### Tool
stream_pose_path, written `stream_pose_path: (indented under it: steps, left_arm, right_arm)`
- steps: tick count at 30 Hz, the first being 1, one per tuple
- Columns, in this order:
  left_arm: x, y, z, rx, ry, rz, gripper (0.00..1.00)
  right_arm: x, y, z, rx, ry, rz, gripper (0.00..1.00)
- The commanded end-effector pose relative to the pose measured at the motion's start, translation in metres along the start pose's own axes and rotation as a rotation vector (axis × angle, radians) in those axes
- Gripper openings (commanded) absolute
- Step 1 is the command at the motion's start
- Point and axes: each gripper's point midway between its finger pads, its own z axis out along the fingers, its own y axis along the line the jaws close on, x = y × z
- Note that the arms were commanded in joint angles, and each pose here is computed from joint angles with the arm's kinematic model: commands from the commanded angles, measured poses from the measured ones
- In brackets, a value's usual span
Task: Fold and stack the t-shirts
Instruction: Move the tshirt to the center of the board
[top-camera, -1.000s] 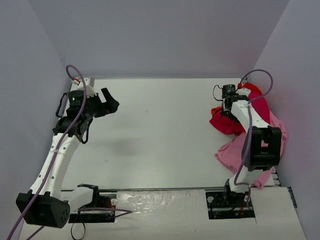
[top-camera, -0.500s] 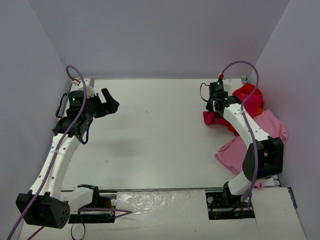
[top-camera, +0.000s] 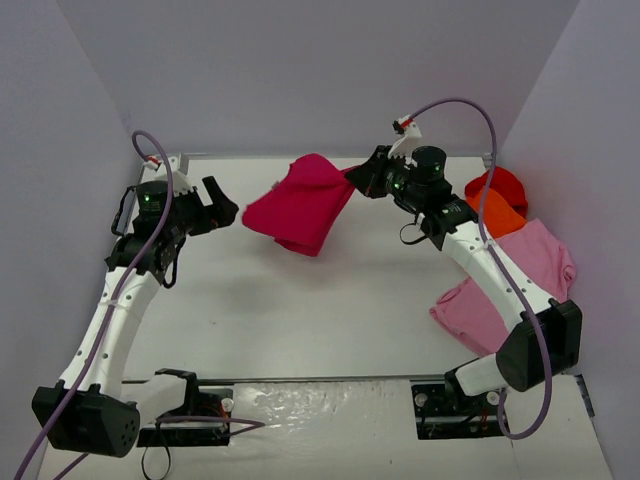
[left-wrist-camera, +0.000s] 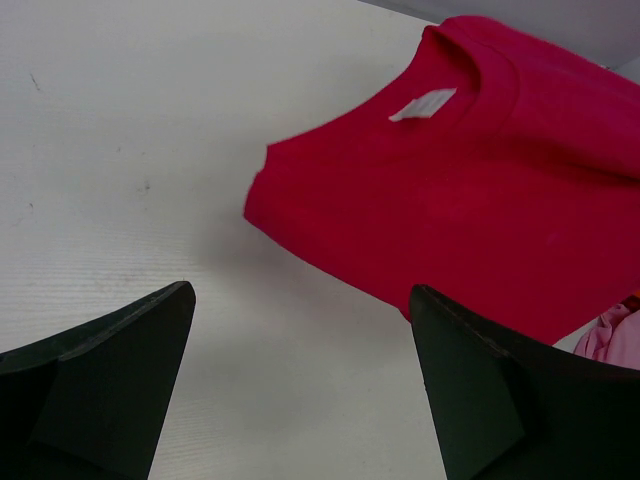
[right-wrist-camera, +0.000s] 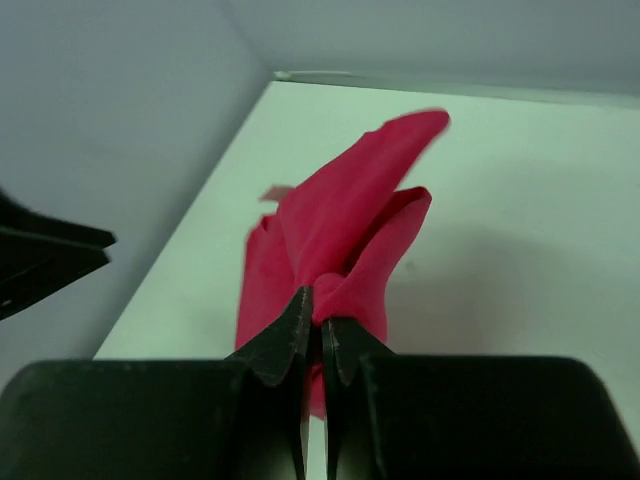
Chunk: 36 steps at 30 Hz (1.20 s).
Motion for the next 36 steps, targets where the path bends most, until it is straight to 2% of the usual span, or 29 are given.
stream_pose_path:
  steps: [1,2,4,6,8,9,12,17,20,24,27,30,36]
  left_arm:
    - [-0.029,-0.014,-0.007,0.049,-0.095,0.021,0.86]
    - [-0.028,-0.015,-0.007,0.052,-0.091,0.02,0.86]
    - [-0.027,-0.014,-0.005,0.05,-0.083,0.018,0.86]
    - [-0.025,-0.014,-0.003,0.048,-0.075,0.015,0.86]
    - [-0.024,-0.014,-0.001,0.051,-0.067,0.012,0.86]
    - [-0.024,-0.014,-0.001,0.054,-0.065,0.011,0.86]
    - [-0.022,-0.015,0.001,0.061,-0.056,0.006,0.86]
    - [-0.022,-0.013,0.002,0.051,-0.054,0.009,0.86]
    - [-0.019,0.0,0.002,-0.022,-0.04,0.01,0.86]
    - [-0.026,0.027,-0.007,-0.184,-0.074,0.005,0.85]
    - [-0.037,0.032,-0.022,-0.218,-0.164,0.004,0.85]
    - [-0.047,0.027,-0.035,-0.205,-0.232,0.013,0.85]
    - [-0.055,0.018,-0.048,-0.167,-0.283,0.023,0.85]
  right_arm:
    - [-0.013,0.022,-0.006,-0.095,-0.017,-0.053,0.16]
    - [-0.001,0.015,-0.004,-0.081,0.016,-0.043,0.22]
    - [0.015,-0.012,-0.006,0.037,0.015,-0.018,0.46]
    - [0.026,-0.049,-0.014,0.223,-0.004,-0.011,0.63]
    - [0.036,-0.07,-0.022,0.327,0.006,-0.024,0.75]
    - [0.039,-0.074,-0.025,0.347,0.015,-0.031,0.78]
    - [0.049,-0.061,-0.027,0.281,0.047,-0.014,0.72]
    - [0.102,0.005,-0.007,0.023,0.168,0.078,0.63]
    - [0.155,0.065,0.005,-0.082,0.266,0.047,0.62]
    - [0.211,0.108,0.033,-0.134,0.386,-0.047,0.6]
    - [0.243,0.127,0.052,-0.132,0.436,-0.127,0.6]
    - [0.266,0.136,0.074,-0.162,0.465,-0.128,0.6]
    - [0.302,0.132,0.115,-0.176,0.515,-0.136,0.59]
